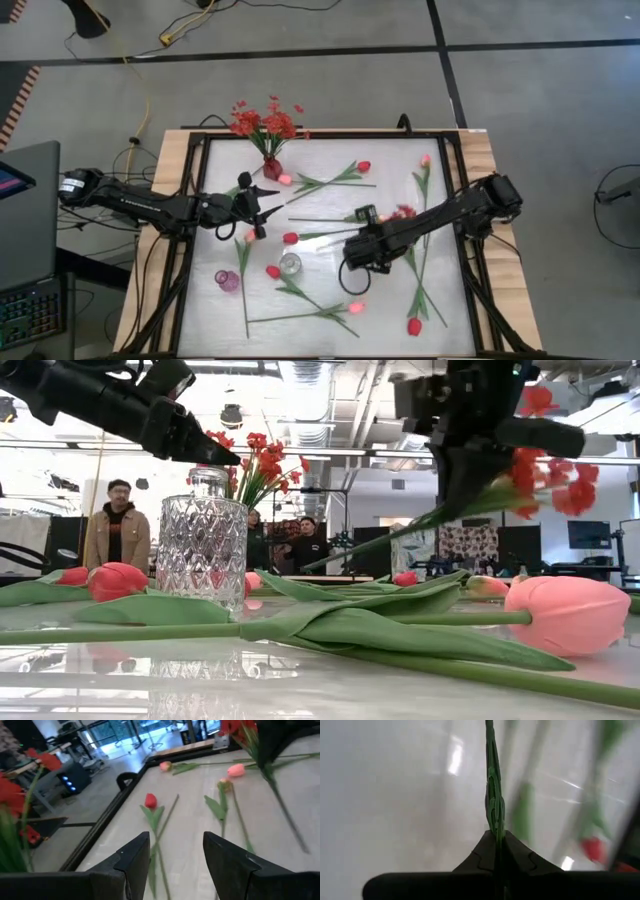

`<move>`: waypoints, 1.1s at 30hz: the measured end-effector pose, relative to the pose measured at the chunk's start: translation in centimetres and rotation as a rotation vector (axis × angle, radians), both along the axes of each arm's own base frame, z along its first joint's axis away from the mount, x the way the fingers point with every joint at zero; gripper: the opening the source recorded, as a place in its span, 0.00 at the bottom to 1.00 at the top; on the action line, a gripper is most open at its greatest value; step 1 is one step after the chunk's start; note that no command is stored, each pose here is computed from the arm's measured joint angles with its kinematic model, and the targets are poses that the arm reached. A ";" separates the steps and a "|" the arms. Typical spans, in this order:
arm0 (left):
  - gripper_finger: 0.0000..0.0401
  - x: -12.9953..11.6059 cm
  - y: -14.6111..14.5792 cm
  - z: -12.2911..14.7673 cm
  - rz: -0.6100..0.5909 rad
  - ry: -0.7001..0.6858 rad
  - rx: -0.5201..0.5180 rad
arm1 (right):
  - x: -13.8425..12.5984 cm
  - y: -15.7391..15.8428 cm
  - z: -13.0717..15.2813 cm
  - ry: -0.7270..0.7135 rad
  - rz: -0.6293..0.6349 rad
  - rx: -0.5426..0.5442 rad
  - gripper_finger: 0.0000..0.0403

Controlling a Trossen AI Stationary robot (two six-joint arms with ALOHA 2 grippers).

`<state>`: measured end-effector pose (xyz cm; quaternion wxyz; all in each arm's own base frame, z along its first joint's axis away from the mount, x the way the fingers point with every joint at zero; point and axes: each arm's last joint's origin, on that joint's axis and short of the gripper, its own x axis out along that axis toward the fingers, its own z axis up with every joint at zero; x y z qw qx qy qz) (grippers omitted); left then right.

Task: Sort flowers into vase by color
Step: Put the orange flowers into the red vase

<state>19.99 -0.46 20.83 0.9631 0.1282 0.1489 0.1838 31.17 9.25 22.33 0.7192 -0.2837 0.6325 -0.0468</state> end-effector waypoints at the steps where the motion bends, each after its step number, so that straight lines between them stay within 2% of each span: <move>1: 0.43 0.0 0.1 0.1 0.011 -0.012 0.001 | -0.3 -0.3 0.2 0.016 0.008 -0.047 0.10; 4: 0.43 0.1 0.1 0.4 0.034 -0.050 -0.004 | -0.6 -1.2 1.0 0.050 0.073 -0.187 0.10; 8: 0.43 0.2 0.1 1.0 0.018 -0.112 -0.028 | -0.2 -2.1 1.5 0.067 0.184 -0.439 0.10; 11: 0.43 0.6 0.1 2.0 0.022 -0.179 -0.121 | 0.7 -2.5 2.0 0.069 0.252 -0.611 0.10; 15: 0.43 1.2 0.5 3.6 -0.034 -0.237 -0.286 | 2.2 -2.8 2.6 0.062 0.320 -0.737 0.10; 19: 0.43 1.8 0.9 5.0 -0.070 -0.251 -0.380 | 3.8 -2.9 3.3 0.027 0.386 -0.784 0.10; 27: 0.43 3.1 1.8 5.0 0.005 -0.124 -0.484 | 6.3 -2.1 5.1 -0.128 0.573 -0.798 0.10; 33: 0.43 3.4 2.4 4.8 -0.085 -0.100 -0.600 | 6.8 -1.9 5.7 -0.200 0.645 -0.784 0.10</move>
